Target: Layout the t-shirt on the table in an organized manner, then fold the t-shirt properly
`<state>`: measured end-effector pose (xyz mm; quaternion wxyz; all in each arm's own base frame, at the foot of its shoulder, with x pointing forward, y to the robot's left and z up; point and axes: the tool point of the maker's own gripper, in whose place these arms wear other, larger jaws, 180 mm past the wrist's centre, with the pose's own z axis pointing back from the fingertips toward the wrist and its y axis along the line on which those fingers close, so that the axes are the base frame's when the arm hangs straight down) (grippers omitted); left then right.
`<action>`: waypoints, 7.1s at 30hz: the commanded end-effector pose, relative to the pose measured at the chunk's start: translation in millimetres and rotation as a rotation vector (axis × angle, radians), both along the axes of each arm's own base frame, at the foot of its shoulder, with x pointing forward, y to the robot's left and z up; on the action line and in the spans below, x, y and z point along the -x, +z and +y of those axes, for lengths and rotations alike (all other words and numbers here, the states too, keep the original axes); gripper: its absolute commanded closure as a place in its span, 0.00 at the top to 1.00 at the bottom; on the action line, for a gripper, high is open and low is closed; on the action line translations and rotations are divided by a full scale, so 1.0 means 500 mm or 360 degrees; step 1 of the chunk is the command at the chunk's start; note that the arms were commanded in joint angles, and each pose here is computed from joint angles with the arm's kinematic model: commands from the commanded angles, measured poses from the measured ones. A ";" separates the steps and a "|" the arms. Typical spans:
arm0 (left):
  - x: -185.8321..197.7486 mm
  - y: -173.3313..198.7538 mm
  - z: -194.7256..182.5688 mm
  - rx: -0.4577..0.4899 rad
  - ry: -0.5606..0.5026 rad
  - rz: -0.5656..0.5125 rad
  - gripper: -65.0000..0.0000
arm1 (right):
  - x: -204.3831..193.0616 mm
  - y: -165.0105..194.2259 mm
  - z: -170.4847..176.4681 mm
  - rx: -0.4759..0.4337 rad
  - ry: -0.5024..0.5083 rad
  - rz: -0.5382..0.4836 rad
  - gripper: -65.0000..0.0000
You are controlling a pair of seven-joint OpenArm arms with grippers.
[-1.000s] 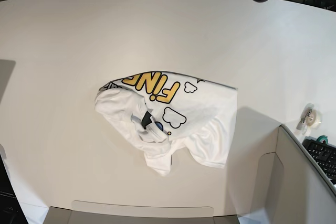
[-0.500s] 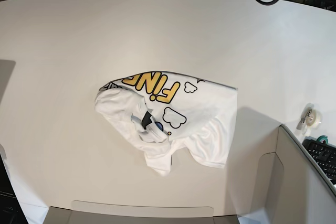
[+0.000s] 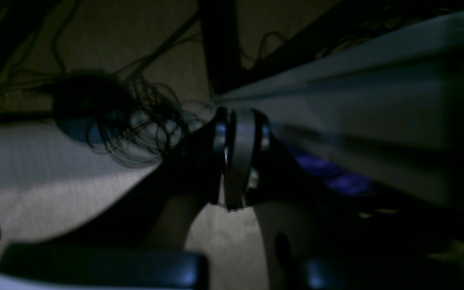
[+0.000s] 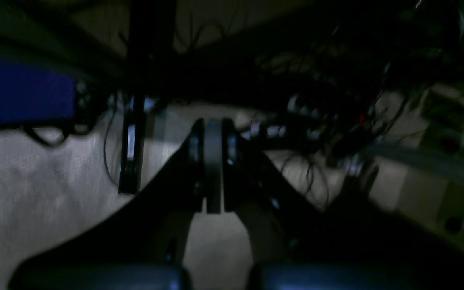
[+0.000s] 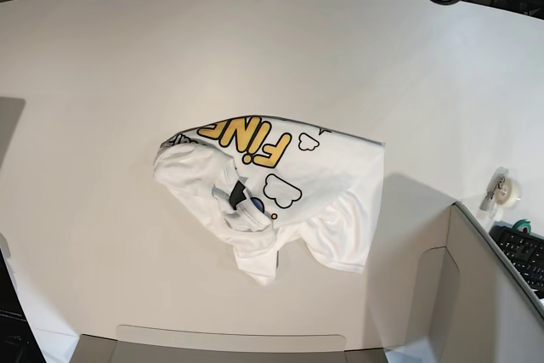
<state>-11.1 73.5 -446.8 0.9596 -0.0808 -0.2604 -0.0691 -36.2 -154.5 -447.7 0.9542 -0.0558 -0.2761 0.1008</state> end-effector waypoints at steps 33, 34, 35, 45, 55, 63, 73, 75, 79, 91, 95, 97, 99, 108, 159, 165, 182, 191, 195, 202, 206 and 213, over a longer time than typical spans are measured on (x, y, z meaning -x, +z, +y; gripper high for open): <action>-0.330 0.169 0.203 -0.0403 0.0035 -0.0635 0.01 | -0.375 0.210 -0.093 0.0198 -0.0128 -0.0920 0.00; -0.348 0.177 0.203 -0.0405 0.0041 -0.0666 0.01 | -0.389 0.225 -0.109 0.0231 -0.0145 -0.0967 0.00; -0.364 0.187 0.202 -0.0403 0.0044 -0.0700 0.01 | -0.402 0.238 -0.118 0.0251 -0.0155 -0.1006 0.00; -0.497 0.260 0.070 -0.0176 -0.0098 -0.1010 0.01 | -0.517 0.319 -0.168 0.0337 -0.0221 -0.1309 0.00; -0.542 0.298 -0.128 0.0042 -0.0461 -0.1022 0.01 | -0.632 0.335 -0.132 0.0201 -0.0154 -0.1253 0.20; -0.538 0.303 -0.148 0.0070 -0.0501 -0.1033 0.19 | -0.699 0.383 -0.087 0.0140 0.0143 -0.1333 0.22; -0.542 0.307 -0.145 0.0070 -0.0492 -0.1051 0.30 | -0.749 0.382 0.021 0.0012 0.0428 -0.1256 0.22; -0.542 0.307 -0.145 0.0070 -0.0492 -0.1051 0.30 | -0.753 0.385 0.049 -0.0019 0.0484 -0.1265 0.22; -0.543 0.306 -0.144 0.0068 -0.0490 -0.1049 0.30 | -0.753 0.370 0.065 -0.0053 0.0493 -0.1236 0.22; -0.561 0.305 -0.098 0.0001 -0.0402 -0.1053 0.31 | -0.752 0.305 0.055 -0.0064 0.0486 -0.1101 0.58; -0.561 0.306 -0.102 0.0007 -0.0406 -0.1055 0.31 | -0.777 0.312 0.031 0.0012 0.0535 -0.1105 0.59; -0.560 0.305 -0.102 0.0008 -0.0406 -0.1053 0.31 | -0.796 0.309 0.036 0.0021 0.0578 -0.1098 0.59; -0.560 0.305 -0.102 0.0008 -0.0406 -0.1053 0.31 | -0.813 0.294 0.038 0.0031 0.0620 -0.1061 0.59; -0.559 0.304 -0.102 0.0009 -0.0406 -0.1053 0.31 | -0.813 0.253 0.122 -0.0056 0.0876 -0.0953 0.59; -0.569 0.323 -0.114 0.0058 -0.0372 -0.1115 0.30 | -0.567 0.285 -0.037 0.0070 0.0447 -0.0940 0.00; -0.591 0.353 -0.137 0.0122 -0.0332 -0.1172 0.30 | -0.475 0.233 -0.037 0.0047 0.0458 -0.0734 0.00; -0.602 0.342 -0.167 0.0161 -0.0361 -0.1134 0.34 | -0.481 0.270 0.030 -0.0421 0.0561 -0.0746 0.00; -0.699 0.324 -0.290 0.0672 -0.0310 -0.0773 0.41 | -0.442 0.180 -0.002 0.0063 0.0687 -0.0449 0.00; -0.737 0.332 -0.337 0.0868 -0.0293 -0.0659 0.41 | -0.428 0.162 -0.008 0.0225 0.0707 -0.0394 0.00; -0.782 0.260 -0.344 0.1122 -0.0077 -0.0346 0.40 | -0.421 0.157 -0.002 0.0251 0.0699 -0.0383 0.00; -0.787 0.210 -0.348 0.1135 -0.0032 -0.0203 0.40 | -0.422 0.157 -0.003 0.0253 0.0700 -0.0385 0.00; -0.788 0.186 -0.350 0.1152 0.0003 -0.0130 0.40 | -0.431 0.155 -0.005 0.0258 0.0694 -0.0388 0.00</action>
